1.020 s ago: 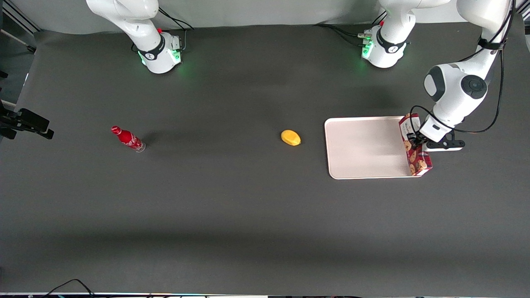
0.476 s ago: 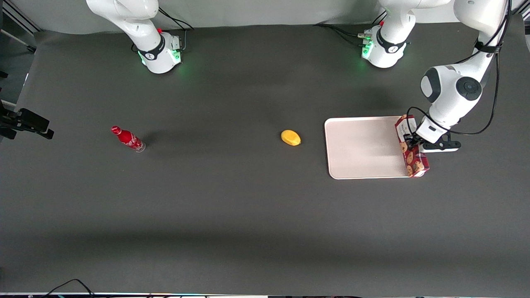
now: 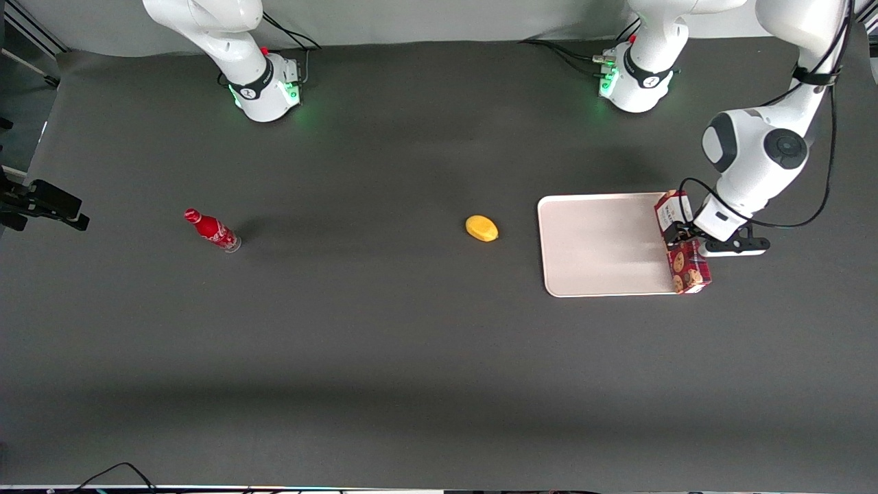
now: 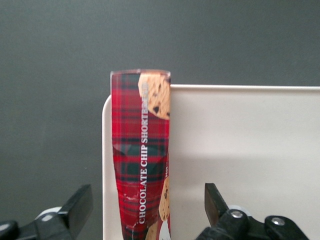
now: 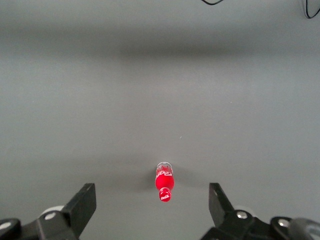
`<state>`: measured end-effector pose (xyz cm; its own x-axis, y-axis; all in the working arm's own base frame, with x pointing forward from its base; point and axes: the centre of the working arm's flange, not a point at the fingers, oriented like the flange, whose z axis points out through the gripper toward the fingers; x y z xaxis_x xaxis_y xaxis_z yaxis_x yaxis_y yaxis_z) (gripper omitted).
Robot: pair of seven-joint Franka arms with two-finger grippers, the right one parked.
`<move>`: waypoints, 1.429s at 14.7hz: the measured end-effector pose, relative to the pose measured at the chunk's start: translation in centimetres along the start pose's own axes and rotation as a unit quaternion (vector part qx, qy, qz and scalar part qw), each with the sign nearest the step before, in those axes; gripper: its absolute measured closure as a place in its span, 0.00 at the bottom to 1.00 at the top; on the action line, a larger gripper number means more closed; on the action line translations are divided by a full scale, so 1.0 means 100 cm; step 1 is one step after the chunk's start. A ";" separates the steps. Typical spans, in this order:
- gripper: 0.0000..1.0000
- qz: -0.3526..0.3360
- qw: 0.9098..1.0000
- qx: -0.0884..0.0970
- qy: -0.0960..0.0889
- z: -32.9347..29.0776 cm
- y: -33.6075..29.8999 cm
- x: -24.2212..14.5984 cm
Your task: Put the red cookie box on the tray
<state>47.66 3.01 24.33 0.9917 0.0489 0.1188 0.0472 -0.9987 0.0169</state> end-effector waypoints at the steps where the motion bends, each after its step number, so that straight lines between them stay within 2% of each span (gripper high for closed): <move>1: 0.00 0.000 1.000 -0.003 -0.013 -0.013 0.001 0.011; 3: 0.00 0.002 0.999 -0.009 -0.043 -0.051 0.003 0.040; 5: 0.00 0.004 0.998 -0.013 -0.058 -0.091 0.005 0.066; 7: 0.00 0.006 0.999 -0.015 -0.050 -0.121 0.006 0.087; 9: 0.00 0.006 1.000 -0.014 -0.026 -0.145 0.005 0.104; 10: 0.00 0.006 1.000 -0.014 -0.021 -0.158 0.004 0.111; 14: 0.00 0.009 0.999 -0.012 -0.038 -0.227 0.000 0.134; 18: 0.00 0.032 0.999 0.015 -0.033 -0.300 0.011 0.149; 21: 0.00 0.045 0.998 0.018 -0.032 -0.331 0.025 0.150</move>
<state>58.74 1.61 59.00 0.9976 -0.0413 0.0553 -0.0398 -0.9988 -0.0271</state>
